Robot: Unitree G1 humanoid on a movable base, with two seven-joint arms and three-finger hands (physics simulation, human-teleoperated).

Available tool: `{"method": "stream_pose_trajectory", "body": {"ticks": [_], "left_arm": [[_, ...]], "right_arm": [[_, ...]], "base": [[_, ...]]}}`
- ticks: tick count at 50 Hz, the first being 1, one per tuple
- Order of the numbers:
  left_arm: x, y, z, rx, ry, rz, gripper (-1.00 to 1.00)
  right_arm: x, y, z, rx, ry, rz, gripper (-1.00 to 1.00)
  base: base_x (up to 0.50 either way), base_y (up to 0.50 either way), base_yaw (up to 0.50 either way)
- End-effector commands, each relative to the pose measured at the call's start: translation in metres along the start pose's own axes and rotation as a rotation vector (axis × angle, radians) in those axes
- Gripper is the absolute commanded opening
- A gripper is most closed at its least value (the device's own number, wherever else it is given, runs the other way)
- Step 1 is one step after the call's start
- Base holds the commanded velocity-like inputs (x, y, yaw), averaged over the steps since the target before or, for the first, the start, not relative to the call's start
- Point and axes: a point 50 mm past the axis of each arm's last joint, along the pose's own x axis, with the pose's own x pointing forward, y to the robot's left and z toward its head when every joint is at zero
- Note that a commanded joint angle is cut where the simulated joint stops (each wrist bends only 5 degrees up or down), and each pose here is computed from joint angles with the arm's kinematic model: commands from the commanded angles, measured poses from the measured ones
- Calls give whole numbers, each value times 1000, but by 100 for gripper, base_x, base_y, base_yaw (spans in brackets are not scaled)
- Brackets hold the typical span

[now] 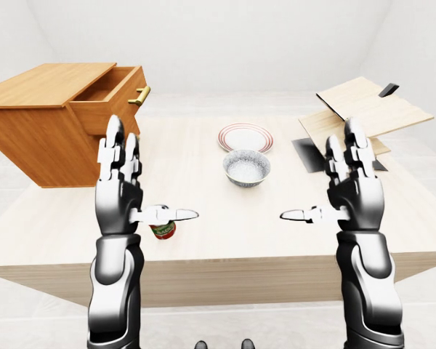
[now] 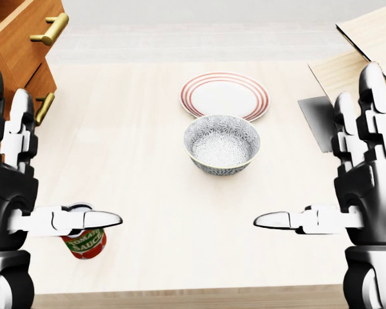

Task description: Close the top drawer of the cabinet.

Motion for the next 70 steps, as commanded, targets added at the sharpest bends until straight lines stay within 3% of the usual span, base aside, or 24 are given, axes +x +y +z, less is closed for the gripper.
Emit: {"method": "stream_pose_trajectory", "body": {"ticks": [1,2,9,11,12,19,50,51,53,58,70], "left_arm": [[6,4,31,-2,-147,29,100],[6,3,38,-39,-180,25,100],[8,2,48,-13,-228,16,100],[7,2,56,-71,-266,2,100],[8,3,56,-38,-266,18,100],[9,4,64,-34,-301,21,100],[6,9,61,-39,-283,36,100],[6,9,61,-2,-281,48,100],[5,10,67,-40,-314,51,100],[3,7,65,-37,-298,28,100],[2,12,66,-42,-302,52,100]], "right_arm": [[8,-4,44,-14,-205,1,100],[7,-4,44,-17,-204,6,100],[8,-4,46,-23,-211,1,100],[8,-4,48,-23,-224,0,100],[9,-4,51,-25,-236,1,100],[9,-4,56,-25,-261,-1,100],[6,-3,59,-22,-271,-1,100],[6,-3,58,-22,-266,0,100],[6,-4,59,-20,-274,-5,100],[7,-3,60,-20,-276,-3,100],[4,0,56,-44,-252,19,100]], "base": [[0,0,0],[0,0,0],[0,0,0],[0,0,0],[0,0,0],[0,0,0],[0,0,0],[0,0,0],[0,0,0],[0,0,0],[7,50,0]]}}
